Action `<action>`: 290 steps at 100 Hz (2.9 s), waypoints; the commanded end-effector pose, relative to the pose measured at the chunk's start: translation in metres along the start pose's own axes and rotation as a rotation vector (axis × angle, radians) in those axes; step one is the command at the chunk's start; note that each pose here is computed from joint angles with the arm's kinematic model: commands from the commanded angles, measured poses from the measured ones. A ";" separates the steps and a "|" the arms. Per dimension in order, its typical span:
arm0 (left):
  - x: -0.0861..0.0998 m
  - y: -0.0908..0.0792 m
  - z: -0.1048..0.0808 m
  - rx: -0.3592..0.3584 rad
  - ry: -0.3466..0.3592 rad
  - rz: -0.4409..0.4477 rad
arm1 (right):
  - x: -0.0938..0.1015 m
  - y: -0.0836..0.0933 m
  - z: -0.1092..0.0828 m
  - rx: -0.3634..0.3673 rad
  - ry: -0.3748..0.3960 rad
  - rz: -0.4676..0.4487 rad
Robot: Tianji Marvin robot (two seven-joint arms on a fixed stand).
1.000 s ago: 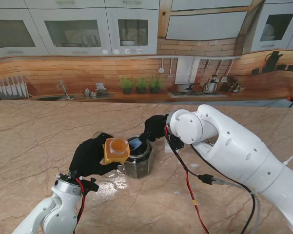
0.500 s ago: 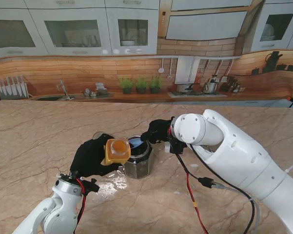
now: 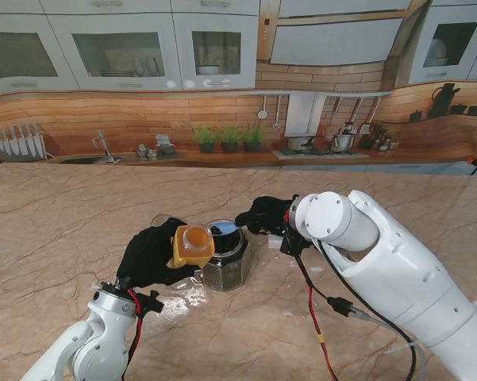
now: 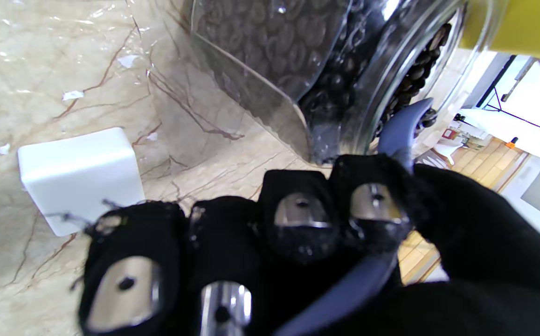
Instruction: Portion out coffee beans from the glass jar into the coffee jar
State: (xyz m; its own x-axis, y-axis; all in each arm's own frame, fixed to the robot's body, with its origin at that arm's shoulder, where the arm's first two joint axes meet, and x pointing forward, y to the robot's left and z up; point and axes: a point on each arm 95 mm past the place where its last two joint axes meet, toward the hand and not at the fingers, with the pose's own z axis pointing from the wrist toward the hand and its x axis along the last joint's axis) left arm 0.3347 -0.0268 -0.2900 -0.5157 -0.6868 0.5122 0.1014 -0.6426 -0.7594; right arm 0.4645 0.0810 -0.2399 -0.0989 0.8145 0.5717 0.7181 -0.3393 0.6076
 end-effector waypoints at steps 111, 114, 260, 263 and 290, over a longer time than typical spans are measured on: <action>-0.027 -0.008 0.000 -0.077 -0.181 0.047 | 0.050 0.026 -0.054 -0.057 0.234 -0.103; -0.027 -0.008 0.000 -0.078 -0.181 0.050 | 0.052 0.026 -0.054 -0.057 0.240 -0.103; -0.012 -0.006 0.007 -0.139 -0.167 0.045 | 0.078 0.030 -0.042 -0.170 0.442 -0.697; -0.012 -0.006 0.007 -0.139 -0.167 0.045 | 0.078 0.030 -0.041 -0.175 0.449 -0.715; -0.012 -0.005 0.007 -0.139 -0.170 0.044 | 0.084 0.033 -0.039 -0.204 0.501 -0.822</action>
State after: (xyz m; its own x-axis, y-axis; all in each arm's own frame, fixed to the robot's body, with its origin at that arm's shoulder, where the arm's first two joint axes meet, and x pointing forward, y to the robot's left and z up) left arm 0.3479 -0.0152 -0.2907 -0.3606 -0.7736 0.5211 -0.0032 -0.5576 -0.8301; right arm 0.4519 0.1177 -0.1526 -0.8247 0.5599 0.0798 0.1827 0.1302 0.9745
